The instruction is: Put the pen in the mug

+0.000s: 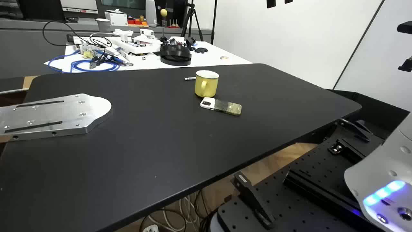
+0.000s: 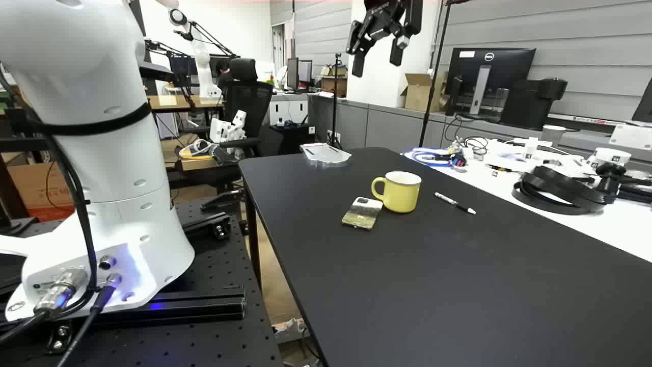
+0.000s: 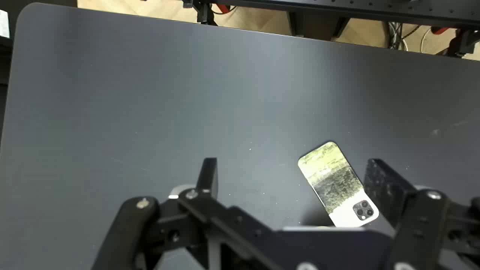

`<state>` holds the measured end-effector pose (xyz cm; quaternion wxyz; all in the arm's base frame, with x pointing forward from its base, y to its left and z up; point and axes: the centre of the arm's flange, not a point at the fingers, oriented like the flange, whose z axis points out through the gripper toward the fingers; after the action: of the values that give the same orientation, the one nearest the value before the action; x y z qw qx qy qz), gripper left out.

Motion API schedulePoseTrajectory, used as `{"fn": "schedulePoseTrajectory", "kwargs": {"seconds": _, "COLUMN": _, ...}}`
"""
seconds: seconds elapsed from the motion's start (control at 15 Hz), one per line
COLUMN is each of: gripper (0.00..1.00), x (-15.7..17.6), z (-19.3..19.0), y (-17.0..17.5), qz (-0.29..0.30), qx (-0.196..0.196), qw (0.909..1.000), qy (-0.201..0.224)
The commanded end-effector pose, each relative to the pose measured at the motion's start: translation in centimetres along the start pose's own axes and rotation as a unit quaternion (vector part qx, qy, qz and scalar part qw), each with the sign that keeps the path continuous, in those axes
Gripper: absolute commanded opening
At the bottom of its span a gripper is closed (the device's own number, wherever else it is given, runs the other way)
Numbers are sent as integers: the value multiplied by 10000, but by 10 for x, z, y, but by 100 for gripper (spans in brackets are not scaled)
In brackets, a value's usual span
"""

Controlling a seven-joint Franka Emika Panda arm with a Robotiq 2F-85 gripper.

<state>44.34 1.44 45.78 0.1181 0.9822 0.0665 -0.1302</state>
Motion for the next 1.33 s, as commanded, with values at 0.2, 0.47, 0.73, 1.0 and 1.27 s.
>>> {"fn": "schedulePoseTrajectory", "kwargs": {"seconds": 0.2, "gripper": 100, "x": 0, "z": 0, "y": 0, "qz": 0, "qx": 0, "qw": 10000, "qy": 6}}
{"fn": "schedulePoseTrajectory", "kwargs": {"seconds": 0.47, "gripper": 100, "x": 0, "z": 0, "y": 0, "qz": 0, "qx": 0, "qw": 10000, "qy": 6}}
{"fn": "schedulePoseTrajectory", "kwargs": {"seconds": 0.73, "gripper": 100, "x": 10, "z": -11, "y": 11, "qz": 231, "qx": -254, "qw": 9987, "qy": 390}}
{"fn": "schedulePoseTrajectory", "kwargs": {"seconds": 1.0, "gripper": 100, "x": 40, "z": -54, "y": 51, "qz": 170, "qx": -577, "qw": 9924, "qy": 1070}}
{"fn": "schedulePoseTrajectory", "kwargs": {"seconds": 1.27, "gripper": 100, "x": 82, "z": -108, "y": 110, "qz": -549, "qx": -860, "qw": 9844, "qy": 1436}}
